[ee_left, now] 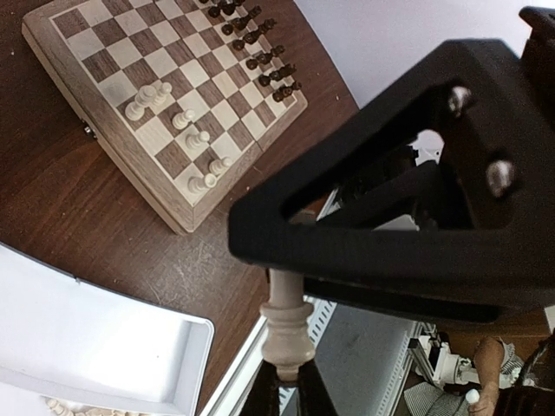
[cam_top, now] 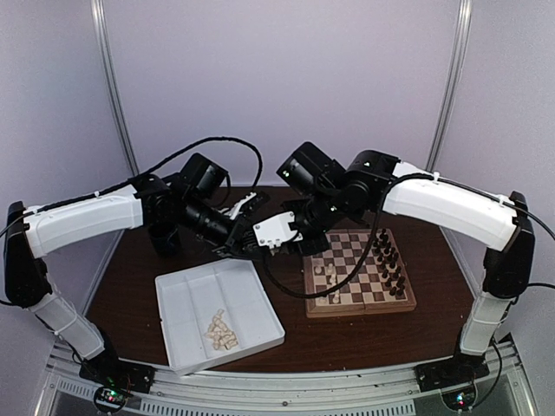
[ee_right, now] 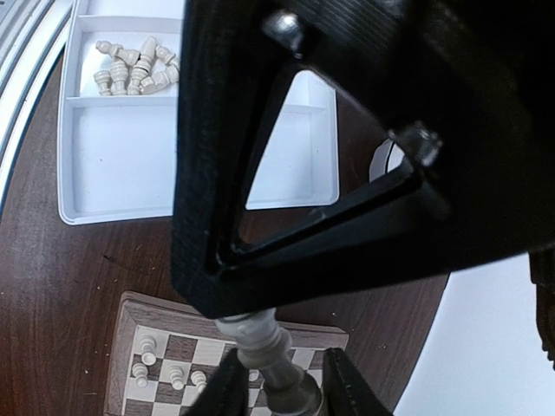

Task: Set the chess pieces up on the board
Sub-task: Pass from the left arm to the right

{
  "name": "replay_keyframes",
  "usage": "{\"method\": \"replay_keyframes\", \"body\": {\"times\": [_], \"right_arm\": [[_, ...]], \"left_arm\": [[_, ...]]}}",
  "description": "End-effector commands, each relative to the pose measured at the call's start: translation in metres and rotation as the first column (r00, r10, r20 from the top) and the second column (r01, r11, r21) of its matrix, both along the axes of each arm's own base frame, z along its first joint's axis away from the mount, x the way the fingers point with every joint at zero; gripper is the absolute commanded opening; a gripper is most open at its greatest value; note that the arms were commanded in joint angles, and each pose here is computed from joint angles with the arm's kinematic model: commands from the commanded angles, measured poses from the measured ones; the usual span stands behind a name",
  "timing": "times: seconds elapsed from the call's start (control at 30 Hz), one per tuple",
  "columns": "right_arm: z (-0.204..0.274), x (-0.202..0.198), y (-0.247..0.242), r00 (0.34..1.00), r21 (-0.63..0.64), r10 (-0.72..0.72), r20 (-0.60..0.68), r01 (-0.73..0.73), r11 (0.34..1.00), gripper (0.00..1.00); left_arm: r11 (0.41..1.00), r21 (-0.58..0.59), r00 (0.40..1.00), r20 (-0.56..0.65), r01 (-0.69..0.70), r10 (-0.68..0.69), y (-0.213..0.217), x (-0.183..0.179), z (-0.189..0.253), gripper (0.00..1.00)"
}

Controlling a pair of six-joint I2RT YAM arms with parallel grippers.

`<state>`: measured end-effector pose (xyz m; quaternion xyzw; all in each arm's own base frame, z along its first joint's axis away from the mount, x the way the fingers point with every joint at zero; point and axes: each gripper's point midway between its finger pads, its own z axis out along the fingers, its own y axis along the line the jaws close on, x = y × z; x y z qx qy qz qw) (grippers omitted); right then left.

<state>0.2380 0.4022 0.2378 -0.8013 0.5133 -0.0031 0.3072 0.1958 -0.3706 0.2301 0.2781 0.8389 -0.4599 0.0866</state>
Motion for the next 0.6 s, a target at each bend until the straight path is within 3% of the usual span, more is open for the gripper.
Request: {"method": "replay_keyframes", "body": {"times": [0.0, 0.1, 0.2, 0.27, 0.43, 0.57], "right_arm": [[-0.005, -0.006, 0.003, 1.000, 0.000, 0.008, -0.025, -0.008, 1.000, 0.24], [-0.009, -0.009, 0.001, 0.998, 0.011, -0.011, -0.059, 0.012, 1.000, 0.16], [-0.005, -0.004, 0.002, 0.990, 0.079, -0.068, -0.127, 0.078, 0.994, 0.13], [0.003, 0.003, 0.000, 0.967, 0.150, -0.111, -0.228, 0.147, 0.978, 0.12], [0.024, 0.021, -0.009, 0.827, 0.296, -0.138, -0.545, 0.343, 0.891, 0.12], [0.032, 0.032, -0.016, 0.715, 0.331, -0.116, -0.690, 0.454, 0.827, 0.12]], "left_arm": [[0.998, -0.066, 0.997, 0.076, -0.003, 0.008, -0.008, 0.010, 0.024, 0.00], [0.997, -0.071, 0.990, 0.133, -0.031, 0.040, -0.005, 0.018, 0.031, 0.03], [0.994, -0.076, 0.967, 0.238, -0.079, 0.095, 0.002, 0.030, 0.040, 0.25], [0.986, -0.100, 0.933, 0.322, -0.135, 0.160, 0.009, 0.041, 0.047, 0.34], [0.946, -0.245, 0.831, 0.465, -0.211, 0.306, 0.019, 0.059, 0.071, 0.45], [0.933, -0.302, 0.801, 0.500, -0.195, 0.329, 0.013, 0.063, 0.077, 0.46]]}}
